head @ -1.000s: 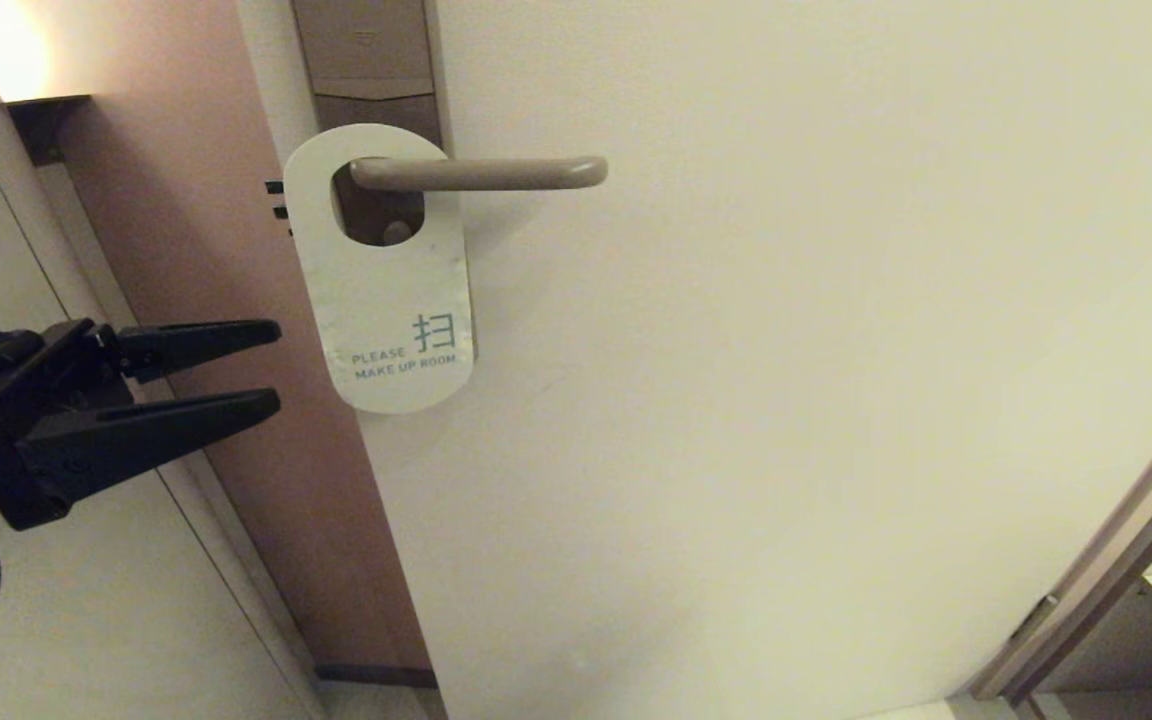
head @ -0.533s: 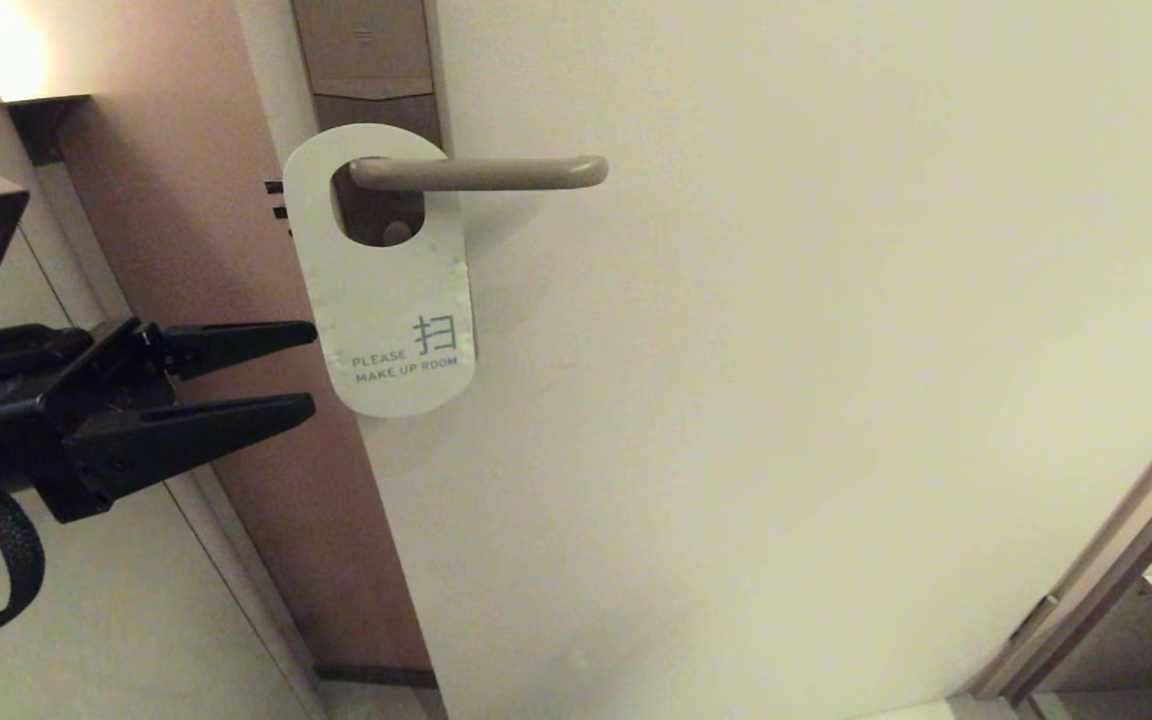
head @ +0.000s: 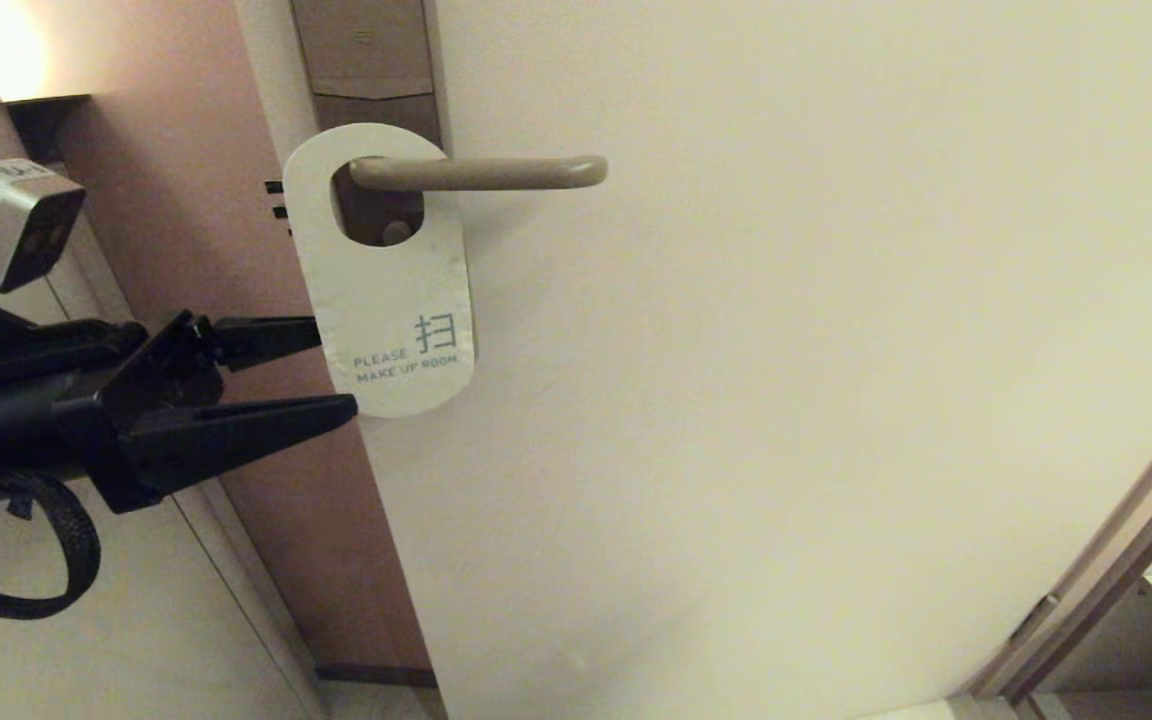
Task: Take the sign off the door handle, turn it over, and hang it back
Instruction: Take down the sign
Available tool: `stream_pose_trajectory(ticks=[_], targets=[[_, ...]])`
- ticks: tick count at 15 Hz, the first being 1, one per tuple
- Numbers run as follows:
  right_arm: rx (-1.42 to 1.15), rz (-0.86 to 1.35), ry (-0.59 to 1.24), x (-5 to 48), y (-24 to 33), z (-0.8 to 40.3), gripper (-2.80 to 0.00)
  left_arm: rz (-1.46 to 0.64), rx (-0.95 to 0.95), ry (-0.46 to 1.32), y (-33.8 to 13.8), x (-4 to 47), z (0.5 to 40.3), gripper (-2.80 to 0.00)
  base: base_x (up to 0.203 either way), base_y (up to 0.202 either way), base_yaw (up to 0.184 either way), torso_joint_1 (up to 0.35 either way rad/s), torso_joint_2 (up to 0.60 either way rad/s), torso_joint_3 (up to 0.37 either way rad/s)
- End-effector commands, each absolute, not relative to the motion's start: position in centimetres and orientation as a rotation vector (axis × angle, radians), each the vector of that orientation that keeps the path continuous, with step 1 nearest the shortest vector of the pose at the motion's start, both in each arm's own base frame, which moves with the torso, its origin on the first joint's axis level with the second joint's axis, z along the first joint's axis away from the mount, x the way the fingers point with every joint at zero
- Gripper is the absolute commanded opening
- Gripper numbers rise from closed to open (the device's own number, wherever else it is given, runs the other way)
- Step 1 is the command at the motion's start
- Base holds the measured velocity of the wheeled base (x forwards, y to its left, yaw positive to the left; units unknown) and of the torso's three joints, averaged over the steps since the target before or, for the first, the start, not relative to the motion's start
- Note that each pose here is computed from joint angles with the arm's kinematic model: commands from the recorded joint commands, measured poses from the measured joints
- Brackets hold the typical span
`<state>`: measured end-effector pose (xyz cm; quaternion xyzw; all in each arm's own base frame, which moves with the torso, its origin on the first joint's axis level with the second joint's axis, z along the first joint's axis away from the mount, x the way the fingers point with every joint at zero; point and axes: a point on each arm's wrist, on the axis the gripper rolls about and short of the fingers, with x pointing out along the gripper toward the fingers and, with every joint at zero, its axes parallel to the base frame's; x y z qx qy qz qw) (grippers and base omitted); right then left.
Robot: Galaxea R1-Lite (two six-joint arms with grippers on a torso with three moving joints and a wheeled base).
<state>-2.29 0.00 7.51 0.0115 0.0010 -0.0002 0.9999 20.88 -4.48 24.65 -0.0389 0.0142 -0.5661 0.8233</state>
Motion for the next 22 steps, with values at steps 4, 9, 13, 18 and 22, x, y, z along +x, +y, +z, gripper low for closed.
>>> stream_pose_trajectory(ticks=[4, 9, 13, 18, 22], targets=[[0.023, 0.000, 0.003, -2.3, 0.0, 7.5, -2.80, -1.252, -0.077, 0.021, -5.6, 21.8, 25.1, 0.00, 0.000, 0.000, 0.000, 0.000, 0.00, 0.000], [0.023, 0.000, 0.003, -2.3, 0.0, 7.5, -2.80, -1.233, -0.077, 0.030, -5.7, 22.9, 24.8, 0.00, 0.000, 0.000, 0.000, 0.000, 0.00, 0.000], [0.023, 0.000, 0.003, -2.3, 0.0, 7.5, -2.80, -1.177, -0.084, 0.035, -5.7, 23.5, 24.6, 0.00, 0.000, 0.000, 0.000, 0.000, 0.00, 0.000], [0.023, 0.000, 0.003, -2.3, 0.0, 7.5, -2.80, -1.169, -0.081, 0.028, -5.8, 24.0, 24.9, 0.00, 0.000, 0.000, 0.000, 0.000, 0.00, 0.000], [0.023, 0.000, 0.003, -2.3, 0.0, 7.5, -2.80, -1.167, -0.084, 0.032, -6.0, 24.2, 24.8, 0.00, 0.000, 0.000, 0.000, 0.000, 0.00, 0.000]])
